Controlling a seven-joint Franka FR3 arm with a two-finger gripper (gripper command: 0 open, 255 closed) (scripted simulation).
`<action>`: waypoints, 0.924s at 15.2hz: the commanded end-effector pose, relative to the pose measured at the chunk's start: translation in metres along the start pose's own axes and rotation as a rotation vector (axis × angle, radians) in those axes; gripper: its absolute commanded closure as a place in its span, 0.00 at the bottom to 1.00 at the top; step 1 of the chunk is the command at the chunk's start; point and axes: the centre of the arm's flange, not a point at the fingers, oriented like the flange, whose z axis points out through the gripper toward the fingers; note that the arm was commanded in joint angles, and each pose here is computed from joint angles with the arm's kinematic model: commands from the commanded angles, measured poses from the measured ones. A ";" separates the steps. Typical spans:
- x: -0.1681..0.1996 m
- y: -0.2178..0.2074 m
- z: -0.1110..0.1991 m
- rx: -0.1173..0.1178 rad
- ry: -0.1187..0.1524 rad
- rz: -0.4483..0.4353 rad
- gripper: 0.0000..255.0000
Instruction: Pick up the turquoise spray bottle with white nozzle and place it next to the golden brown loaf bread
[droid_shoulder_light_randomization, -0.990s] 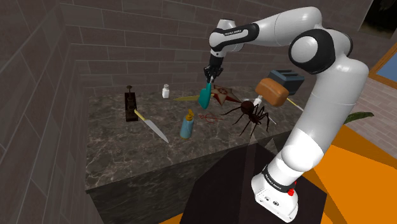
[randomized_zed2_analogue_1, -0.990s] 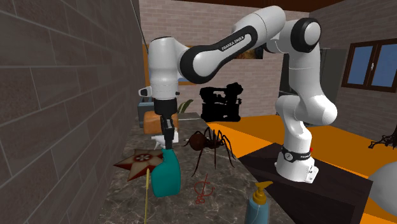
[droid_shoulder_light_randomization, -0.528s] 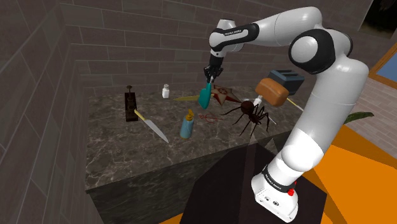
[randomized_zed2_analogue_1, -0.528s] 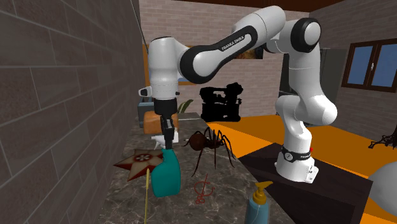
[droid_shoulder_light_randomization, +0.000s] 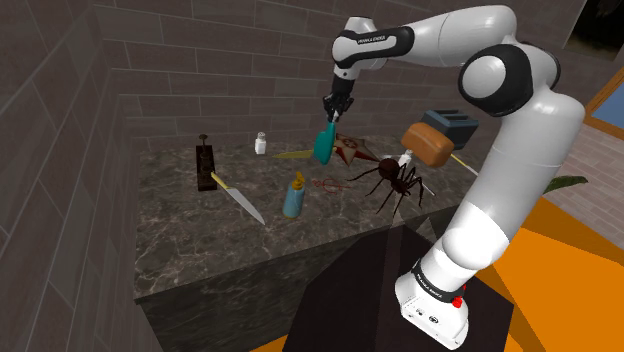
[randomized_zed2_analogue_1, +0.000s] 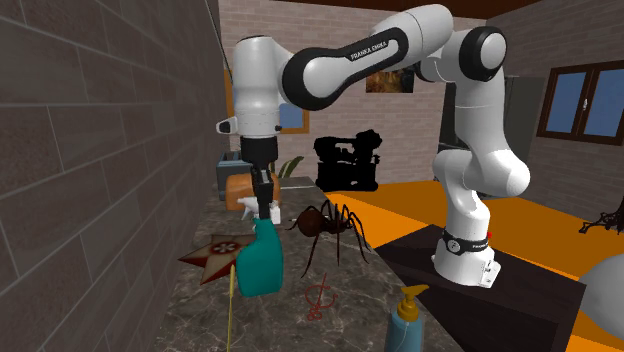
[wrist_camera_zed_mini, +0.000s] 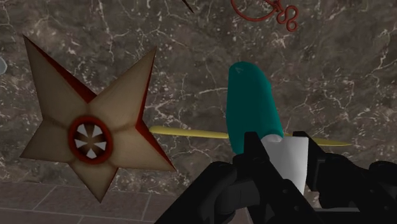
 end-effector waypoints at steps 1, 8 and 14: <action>0.000 -0.001 -0.011 0.000 0.000 0.000 1.00; 0.000 -0.001 -0.048 0.000 0.000 0.000 1.00; 0.000 -0.001 -0.079 0.000 0.000 0.000 1.00</action>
